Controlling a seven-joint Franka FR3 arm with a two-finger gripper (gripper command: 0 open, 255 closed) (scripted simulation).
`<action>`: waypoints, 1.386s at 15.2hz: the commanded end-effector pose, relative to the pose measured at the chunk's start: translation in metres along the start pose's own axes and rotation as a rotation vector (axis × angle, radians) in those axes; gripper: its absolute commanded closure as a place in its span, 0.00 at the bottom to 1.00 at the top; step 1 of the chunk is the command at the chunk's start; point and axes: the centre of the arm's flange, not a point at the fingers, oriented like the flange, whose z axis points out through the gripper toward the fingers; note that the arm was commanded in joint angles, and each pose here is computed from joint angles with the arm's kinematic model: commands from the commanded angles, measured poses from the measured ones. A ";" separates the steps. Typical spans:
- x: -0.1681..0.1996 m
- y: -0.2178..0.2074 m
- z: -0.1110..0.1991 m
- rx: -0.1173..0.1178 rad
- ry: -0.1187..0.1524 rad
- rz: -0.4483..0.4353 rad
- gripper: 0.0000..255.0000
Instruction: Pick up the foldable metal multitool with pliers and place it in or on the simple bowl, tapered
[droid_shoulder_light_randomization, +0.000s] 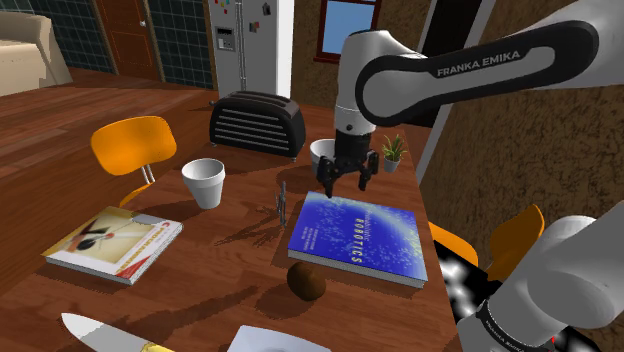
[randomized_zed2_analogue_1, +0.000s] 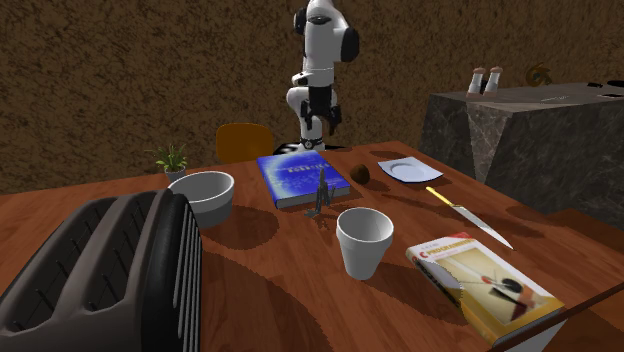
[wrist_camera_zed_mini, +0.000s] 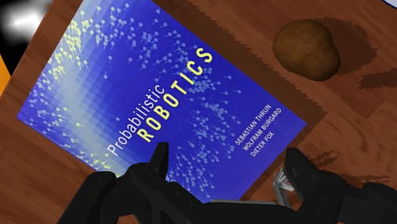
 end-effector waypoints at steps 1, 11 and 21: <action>0.016 -0.017 0.010 0.002 0.018 0.030 0.00; 0.099 -0.100 0.049 0.003 0.103 0.167 0.00; 0.126 -0.117 0.097 0.003 0.123 0.200 0.00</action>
